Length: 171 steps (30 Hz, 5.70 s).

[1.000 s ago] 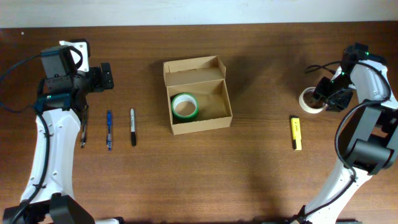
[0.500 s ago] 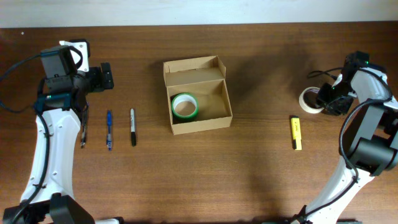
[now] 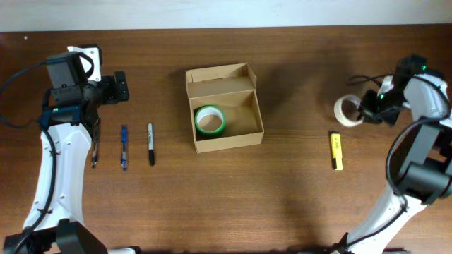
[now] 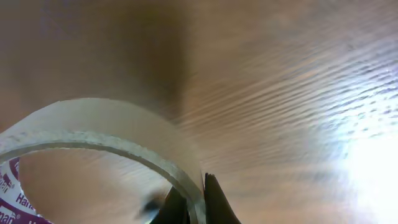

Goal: Pack container
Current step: 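Grasp the white tape roll and carry it over the box, then lower the white tape into the box, release, and withdraw right gripper, then lower the right gripper onto the yellow highlighter, then grasp the yellow highlighter and lift it toward the box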

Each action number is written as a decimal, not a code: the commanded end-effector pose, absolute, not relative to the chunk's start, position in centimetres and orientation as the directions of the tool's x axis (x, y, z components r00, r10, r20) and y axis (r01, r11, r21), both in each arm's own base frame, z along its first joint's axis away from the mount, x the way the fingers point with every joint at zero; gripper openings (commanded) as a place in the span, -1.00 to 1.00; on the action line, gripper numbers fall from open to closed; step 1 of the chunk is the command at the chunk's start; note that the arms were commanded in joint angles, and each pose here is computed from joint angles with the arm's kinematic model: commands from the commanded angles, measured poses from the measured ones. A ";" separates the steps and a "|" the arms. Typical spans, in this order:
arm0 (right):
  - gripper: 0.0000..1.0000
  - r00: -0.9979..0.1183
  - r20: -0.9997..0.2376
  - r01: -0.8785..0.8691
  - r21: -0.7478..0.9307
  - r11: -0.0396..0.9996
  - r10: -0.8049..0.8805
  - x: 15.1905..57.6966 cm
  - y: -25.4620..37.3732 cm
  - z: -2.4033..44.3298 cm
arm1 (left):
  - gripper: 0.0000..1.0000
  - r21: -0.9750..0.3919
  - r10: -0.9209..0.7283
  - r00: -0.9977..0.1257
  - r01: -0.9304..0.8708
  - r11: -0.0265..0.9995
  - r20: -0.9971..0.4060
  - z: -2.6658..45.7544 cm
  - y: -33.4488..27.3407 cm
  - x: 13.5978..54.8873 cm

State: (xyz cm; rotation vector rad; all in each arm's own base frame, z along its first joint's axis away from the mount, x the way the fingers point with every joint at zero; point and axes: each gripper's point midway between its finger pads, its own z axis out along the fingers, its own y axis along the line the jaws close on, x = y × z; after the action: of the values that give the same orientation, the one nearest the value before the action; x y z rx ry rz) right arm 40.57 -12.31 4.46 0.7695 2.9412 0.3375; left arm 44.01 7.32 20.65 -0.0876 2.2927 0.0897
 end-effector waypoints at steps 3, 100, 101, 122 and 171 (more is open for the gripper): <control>-0.92 -0.857 -0.484 0.027 0.306 0.952 0.179 44.0 -3.8 24.1 | 0.99 0.023 -0.044 -0.649 -0.096 0.995 -0.759 21.3 7.4 44.4; -0.35 -0.941 -0.303 0.105 0.160 0.982 0.150 38.3 -6.3 21.5 | 0.99 0.023 -0.044 -0.649 -0.096 0.995 -0.759 21.3 7.4 44.4; -0.35 -0.955 -0.262 0.096 0.177 0.980 0.141 37.7 -6.1 19.7 | 0.99 0.024 -0.044 -0.649 -0.095 0.995 -0.759 21.3 7.4 44.4; 0.01 -0.992 -0.035 0.115 0.101 0.988 0.119 31.1 -6.3 3.5 | 0.99 0.023 -0.044 -0.649 -0.096 0.995 -0.759 21.3 7.4 44.4; -0.92 -0.705 -0.621 -0.416 -0.026 0.909 -0.341 39.0 6.1 34.5 | 0.99 0.023 -0.044 -0.649 -0.096 0.995 -0.759 21.3 7.4 44.4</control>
State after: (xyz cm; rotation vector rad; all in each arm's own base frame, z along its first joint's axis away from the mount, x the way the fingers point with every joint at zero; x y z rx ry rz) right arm 40.44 1.25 29.28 -0.1832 2.5929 0.1628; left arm 44.01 7.31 20.66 -0.0874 2.2927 0.0893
